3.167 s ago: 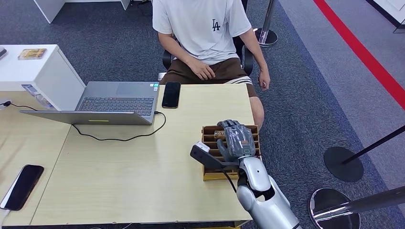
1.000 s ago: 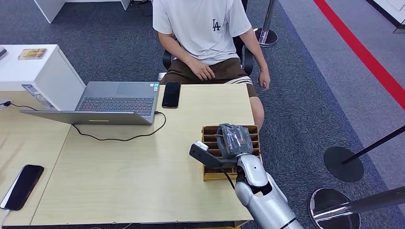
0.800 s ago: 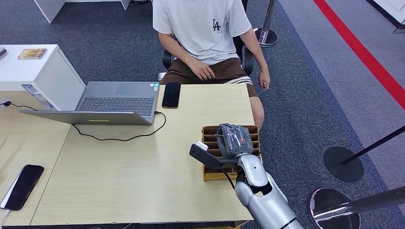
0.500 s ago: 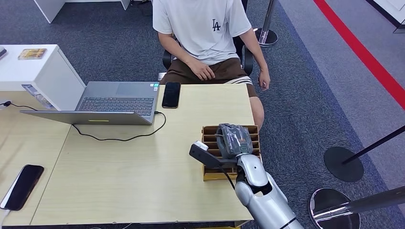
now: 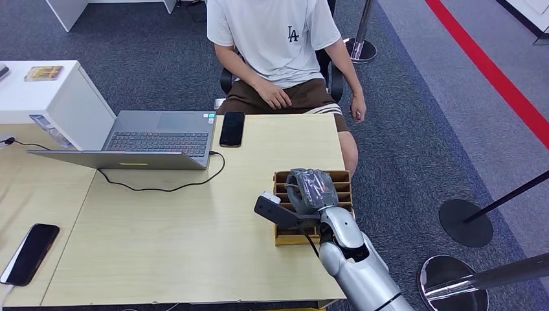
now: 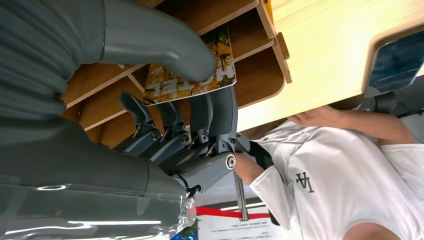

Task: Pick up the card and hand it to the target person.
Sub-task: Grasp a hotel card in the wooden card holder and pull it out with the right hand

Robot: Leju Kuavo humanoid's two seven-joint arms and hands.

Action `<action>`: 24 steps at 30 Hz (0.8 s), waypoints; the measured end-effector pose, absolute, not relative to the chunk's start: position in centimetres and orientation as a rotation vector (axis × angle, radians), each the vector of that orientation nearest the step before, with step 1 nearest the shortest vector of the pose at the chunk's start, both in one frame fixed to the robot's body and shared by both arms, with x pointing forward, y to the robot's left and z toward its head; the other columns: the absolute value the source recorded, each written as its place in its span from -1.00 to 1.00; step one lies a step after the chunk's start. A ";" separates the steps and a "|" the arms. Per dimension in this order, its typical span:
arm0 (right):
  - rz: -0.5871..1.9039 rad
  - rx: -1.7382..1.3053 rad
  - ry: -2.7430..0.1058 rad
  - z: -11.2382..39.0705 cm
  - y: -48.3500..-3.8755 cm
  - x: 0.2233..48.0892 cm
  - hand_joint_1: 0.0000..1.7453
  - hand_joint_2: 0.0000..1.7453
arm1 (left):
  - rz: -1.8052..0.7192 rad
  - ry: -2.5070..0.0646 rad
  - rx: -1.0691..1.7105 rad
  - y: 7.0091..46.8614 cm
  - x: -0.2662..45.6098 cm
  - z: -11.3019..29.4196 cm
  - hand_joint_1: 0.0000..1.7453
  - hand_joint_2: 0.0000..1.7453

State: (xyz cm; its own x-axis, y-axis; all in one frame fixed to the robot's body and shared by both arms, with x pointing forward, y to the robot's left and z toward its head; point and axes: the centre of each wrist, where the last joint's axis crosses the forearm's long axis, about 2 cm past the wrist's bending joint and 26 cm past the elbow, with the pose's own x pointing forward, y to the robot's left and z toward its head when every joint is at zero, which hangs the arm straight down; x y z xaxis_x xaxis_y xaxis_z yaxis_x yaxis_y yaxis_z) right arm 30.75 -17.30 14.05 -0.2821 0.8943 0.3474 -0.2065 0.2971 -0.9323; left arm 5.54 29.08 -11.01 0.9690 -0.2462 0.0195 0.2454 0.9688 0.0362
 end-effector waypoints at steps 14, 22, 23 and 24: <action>1.232 -0.703 -1.446 14.0 -17.4 30.8 0.68 1.00 | -0.248 -0.023 0.034 29.1 5.5 -11.0 -1.00 1.00; 1.208 -0.728 -1.451 14.4 -17.6 30.6 0.68 1.00 | -0.239 -0.024 0.033 29.1 5.5 -11.0 -1.00 1.00; 1.204 -0.730 -1.456 14.5 -17.7 30.5 0.68 1.00 | -0.237 -0.024 0.032 29.1 5.5 -11.0 -1.00 1.00; 1.199 -0.733 -1.464 14.7 -17.8 30.4 0.68 1.00 | -0.235 -0.024 0.032 29.1 5.5 -11.0 -1.00 1.00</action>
